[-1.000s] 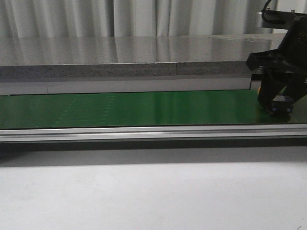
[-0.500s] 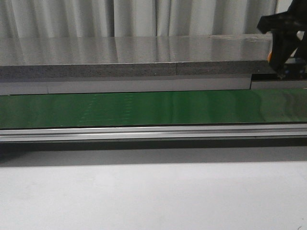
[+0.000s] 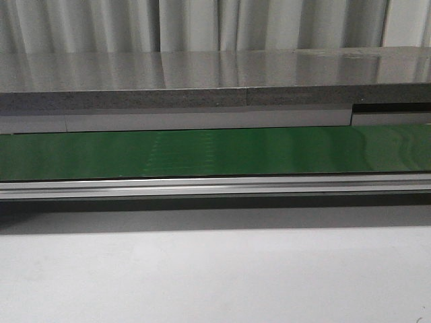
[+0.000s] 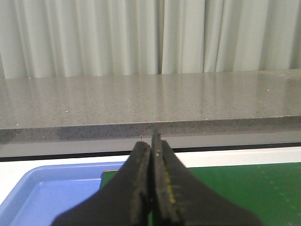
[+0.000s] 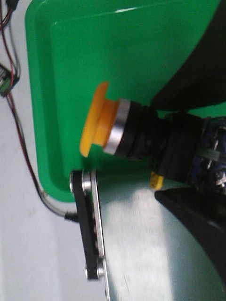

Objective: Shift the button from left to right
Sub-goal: 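Close the right gripper on the button and lift it off the belt, then carry the button with the right gripper and release it in the green tray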

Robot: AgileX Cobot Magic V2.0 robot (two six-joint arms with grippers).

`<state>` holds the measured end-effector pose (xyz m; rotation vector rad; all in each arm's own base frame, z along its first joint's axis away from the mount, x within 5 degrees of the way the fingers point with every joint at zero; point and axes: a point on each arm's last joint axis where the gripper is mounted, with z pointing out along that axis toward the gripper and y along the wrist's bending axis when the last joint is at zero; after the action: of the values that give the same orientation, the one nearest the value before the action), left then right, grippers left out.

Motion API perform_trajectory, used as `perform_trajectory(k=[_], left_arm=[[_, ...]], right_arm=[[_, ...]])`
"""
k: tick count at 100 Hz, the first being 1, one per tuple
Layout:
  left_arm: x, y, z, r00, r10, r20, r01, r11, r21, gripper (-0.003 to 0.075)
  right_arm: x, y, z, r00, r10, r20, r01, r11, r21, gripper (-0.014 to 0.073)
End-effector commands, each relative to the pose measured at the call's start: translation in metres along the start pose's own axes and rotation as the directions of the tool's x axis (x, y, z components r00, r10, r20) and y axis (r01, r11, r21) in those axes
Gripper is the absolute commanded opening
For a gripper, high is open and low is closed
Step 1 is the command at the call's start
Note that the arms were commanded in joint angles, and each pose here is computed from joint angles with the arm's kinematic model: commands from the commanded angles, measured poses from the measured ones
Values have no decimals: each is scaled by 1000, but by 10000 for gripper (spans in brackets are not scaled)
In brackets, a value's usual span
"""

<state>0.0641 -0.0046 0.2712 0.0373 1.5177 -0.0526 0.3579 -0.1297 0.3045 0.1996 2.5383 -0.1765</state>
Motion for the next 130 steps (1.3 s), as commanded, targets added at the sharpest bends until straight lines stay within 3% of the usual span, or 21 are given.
perform_trajectory(k=[1,18,59,108,120,130], left_arm=[[-15,2,0,996,-9,90,10,1000,-17,-20],[-15,2,0,996,-9,90,10,1000,-17,-20],[-15,2,0,996,-9,90,10,1000,-17,-20],[-15,2,0,996,-9,90,10,1000,-17,-20],[-15,2,0,996,-9,90,10,1000,-17,-20],[-15,2,0,996,-9,90,10,1000,-17,-20]], right_arm=[[-11,-19,-16,995,16,97,-21,998,51,236],[-1,-36,15,1000,-4,16,3,998,60,236],[18,-41,81,983,-127,-131,129,992,10,236],[28,-37,99,973,-110,-202,105,994,-38,242],[28,-37,99,973,-110,-201,105,994,-38,313],[28,-37,99,973,-109,-201,104,994,-38,444]])
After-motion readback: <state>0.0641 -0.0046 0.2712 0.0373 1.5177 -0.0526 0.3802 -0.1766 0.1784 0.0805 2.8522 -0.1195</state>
